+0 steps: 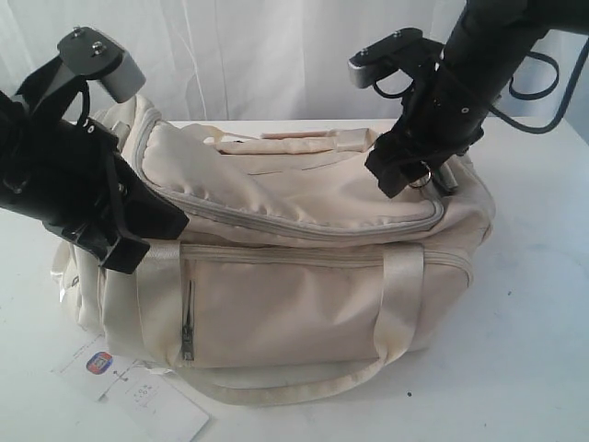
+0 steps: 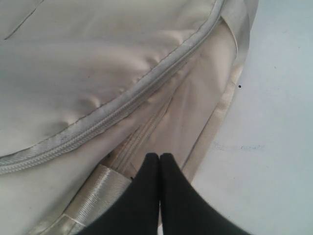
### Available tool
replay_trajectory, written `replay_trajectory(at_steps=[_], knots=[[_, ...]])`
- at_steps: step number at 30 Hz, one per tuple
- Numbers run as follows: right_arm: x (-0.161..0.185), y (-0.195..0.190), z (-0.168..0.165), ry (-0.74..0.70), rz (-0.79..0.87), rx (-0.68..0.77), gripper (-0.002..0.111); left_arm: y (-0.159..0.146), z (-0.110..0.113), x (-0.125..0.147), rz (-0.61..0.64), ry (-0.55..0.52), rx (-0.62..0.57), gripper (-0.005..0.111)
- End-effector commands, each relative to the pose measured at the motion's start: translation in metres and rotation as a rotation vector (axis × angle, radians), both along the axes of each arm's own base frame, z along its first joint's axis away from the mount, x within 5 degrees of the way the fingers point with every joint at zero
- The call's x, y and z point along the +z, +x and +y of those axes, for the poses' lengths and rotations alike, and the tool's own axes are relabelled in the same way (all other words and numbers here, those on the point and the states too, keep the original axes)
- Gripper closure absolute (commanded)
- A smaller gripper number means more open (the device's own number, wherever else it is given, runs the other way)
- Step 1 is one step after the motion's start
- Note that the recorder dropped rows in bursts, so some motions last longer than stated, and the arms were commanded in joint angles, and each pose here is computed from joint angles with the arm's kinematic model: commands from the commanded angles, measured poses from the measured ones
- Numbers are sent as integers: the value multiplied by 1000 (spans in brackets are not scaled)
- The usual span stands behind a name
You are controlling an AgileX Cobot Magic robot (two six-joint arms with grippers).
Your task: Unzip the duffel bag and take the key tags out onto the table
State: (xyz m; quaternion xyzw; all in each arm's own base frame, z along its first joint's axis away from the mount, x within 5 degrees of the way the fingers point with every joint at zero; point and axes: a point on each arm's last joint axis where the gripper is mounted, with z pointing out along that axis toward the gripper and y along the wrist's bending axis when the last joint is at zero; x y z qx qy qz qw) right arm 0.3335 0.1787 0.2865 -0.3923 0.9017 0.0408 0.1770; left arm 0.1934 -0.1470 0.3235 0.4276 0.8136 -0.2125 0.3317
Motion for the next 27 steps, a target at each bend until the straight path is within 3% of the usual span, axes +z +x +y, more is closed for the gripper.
replay_trajectory(at_steps=[1,4,13,19,27], knots=[[0,-4,-1,-6,43,-29,61,-3,-1,-1,22,-6,-12,107],[-1,-4,-1,-10,53,-33,70,-3,-1,-1,22,-6,-12,107],[1,-5,-3,-16,58,-72,84,-3,-1,-1,22,-6,-12,107],[19,-14,-8,8,30,-90,107,-3,-1,-1,24,-7,-10,107],[46,-28,-15,52,-22,-119,108,-3,-1,-2,25,-6,-11,107]])
